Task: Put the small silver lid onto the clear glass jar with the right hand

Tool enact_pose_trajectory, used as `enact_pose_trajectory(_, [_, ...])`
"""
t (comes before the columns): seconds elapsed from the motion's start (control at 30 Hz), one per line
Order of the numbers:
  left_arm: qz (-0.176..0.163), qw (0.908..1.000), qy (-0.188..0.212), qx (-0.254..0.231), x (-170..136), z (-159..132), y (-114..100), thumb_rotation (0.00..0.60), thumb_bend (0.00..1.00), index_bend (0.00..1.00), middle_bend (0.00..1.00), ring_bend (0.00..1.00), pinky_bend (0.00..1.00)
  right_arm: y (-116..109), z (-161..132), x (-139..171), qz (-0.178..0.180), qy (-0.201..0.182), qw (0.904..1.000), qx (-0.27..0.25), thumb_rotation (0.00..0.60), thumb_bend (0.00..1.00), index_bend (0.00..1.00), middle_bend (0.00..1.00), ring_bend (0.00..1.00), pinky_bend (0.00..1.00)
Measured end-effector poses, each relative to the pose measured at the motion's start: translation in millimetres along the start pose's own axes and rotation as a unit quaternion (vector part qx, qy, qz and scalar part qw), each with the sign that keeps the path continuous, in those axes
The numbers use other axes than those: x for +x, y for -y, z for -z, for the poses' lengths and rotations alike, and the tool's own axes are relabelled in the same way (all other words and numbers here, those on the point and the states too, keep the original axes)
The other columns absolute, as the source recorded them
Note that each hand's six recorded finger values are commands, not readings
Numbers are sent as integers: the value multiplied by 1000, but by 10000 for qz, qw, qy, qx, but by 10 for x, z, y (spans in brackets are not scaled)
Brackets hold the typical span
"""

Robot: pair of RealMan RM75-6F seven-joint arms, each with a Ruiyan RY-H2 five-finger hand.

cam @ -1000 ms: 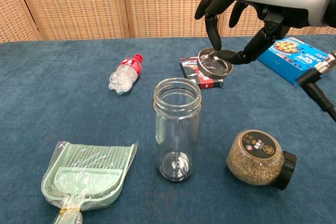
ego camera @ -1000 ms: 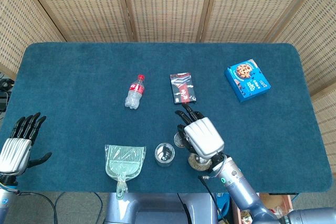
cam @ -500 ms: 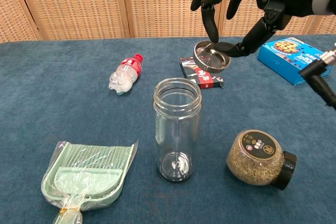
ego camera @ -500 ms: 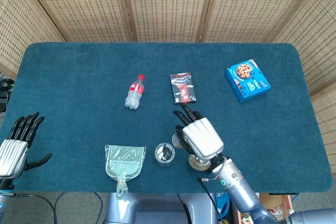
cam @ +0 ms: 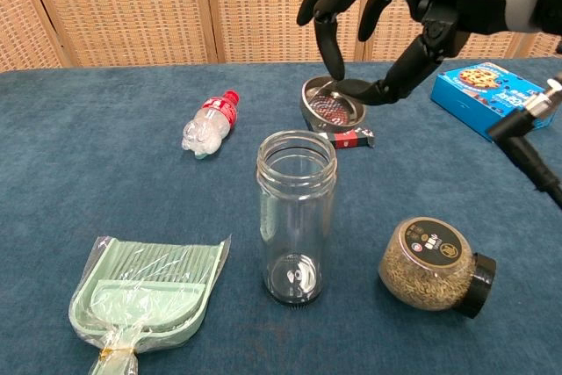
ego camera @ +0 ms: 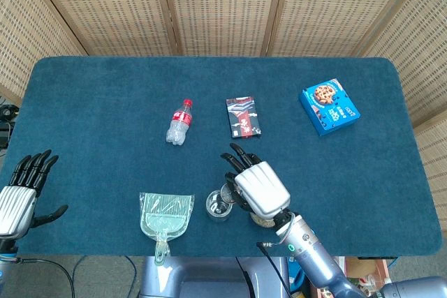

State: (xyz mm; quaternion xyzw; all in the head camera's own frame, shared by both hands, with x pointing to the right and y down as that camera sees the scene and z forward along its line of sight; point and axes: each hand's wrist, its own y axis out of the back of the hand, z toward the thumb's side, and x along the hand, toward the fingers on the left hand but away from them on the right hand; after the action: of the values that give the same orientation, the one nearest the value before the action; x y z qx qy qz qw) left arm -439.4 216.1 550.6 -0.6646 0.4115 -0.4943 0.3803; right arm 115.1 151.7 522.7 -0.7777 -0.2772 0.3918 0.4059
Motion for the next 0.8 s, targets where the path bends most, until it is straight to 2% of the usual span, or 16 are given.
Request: enact_pose_trajectory(0.8, [9,10000,-36,14,10,16,16,600,189,0,0,0,0,116,-233,-100,-73,-208,9997,-126,600,565,641,243,50,329])
